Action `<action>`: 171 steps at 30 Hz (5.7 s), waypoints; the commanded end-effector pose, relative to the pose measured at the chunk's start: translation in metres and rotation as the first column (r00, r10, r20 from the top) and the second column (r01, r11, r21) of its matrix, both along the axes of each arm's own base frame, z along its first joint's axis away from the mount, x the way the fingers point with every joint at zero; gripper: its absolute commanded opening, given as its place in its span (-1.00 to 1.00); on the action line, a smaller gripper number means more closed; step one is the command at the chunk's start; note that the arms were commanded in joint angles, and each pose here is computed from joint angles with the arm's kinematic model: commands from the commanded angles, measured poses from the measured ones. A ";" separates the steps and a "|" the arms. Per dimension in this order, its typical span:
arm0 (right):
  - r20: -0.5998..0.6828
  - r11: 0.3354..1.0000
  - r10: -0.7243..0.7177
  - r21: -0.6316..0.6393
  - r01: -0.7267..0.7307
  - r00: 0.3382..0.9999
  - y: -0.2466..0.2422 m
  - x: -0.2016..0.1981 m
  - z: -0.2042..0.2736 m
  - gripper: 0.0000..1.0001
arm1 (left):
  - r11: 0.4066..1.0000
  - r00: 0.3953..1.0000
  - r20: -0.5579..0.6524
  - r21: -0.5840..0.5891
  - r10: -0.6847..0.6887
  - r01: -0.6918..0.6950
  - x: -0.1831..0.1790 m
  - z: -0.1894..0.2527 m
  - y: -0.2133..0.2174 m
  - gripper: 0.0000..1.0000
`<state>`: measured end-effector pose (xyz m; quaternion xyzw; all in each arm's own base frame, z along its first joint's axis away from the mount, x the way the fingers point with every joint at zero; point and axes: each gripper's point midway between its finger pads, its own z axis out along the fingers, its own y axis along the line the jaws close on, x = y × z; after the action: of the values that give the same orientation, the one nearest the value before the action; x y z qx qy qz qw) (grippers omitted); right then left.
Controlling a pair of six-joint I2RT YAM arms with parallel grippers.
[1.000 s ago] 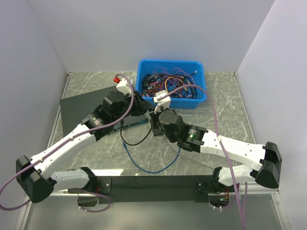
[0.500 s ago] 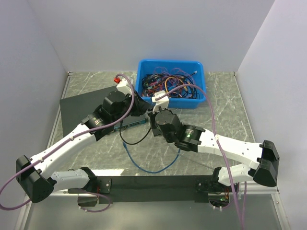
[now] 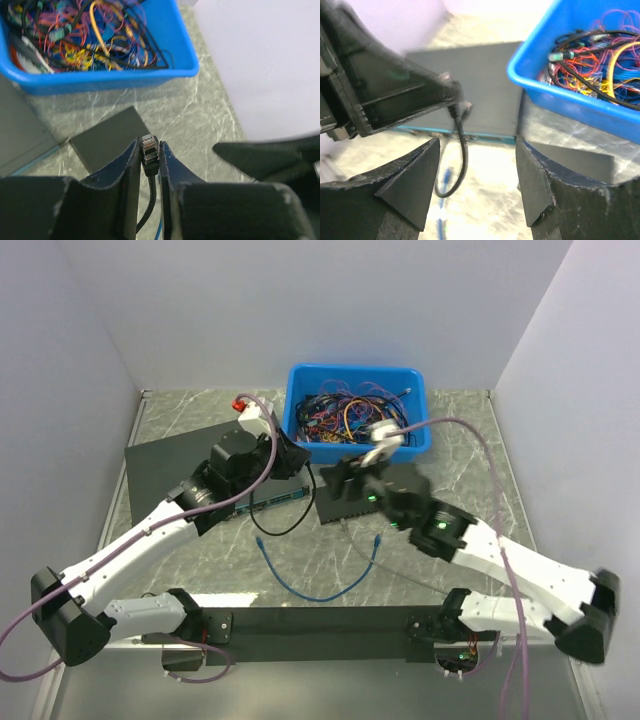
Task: Insert the plug into the switch port
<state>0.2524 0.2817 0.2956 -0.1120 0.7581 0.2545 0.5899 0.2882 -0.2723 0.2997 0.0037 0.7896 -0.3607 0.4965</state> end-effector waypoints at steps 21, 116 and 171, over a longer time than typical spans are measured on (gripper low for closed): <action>0.384 0.247 0.791 0.512 -0.822 0.476 -0.009 -0.105 0.093 0.25 | 0.718 0.641 0.582 -0.135 -0.500 0.683 -0.132 0.146 -0.023 -0.99; -0.205 0.989 -0.143 -0.062 0.133 0.968 -0.128 0.016 -0.036 -1.00 | 0.960 0.938 0.242 -0.066 -0.248 0.271 -0.036 0.034 -0.039 0.82; -0.569 0.948 -0.267 -0.298 0.108 0.778 -0.070 -0.011 -0.260 -1.00 | 0.942 0.943 -0.079 0.068 -0.323 0.328 0.079 -0.161 -0.097 0.63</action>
<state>0.2330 0.2084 0.0342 -0.0353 0.9429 0.1228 0.3077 0.3557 -0.3558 0.1124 0.1224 0.8389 -0.3734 0.3765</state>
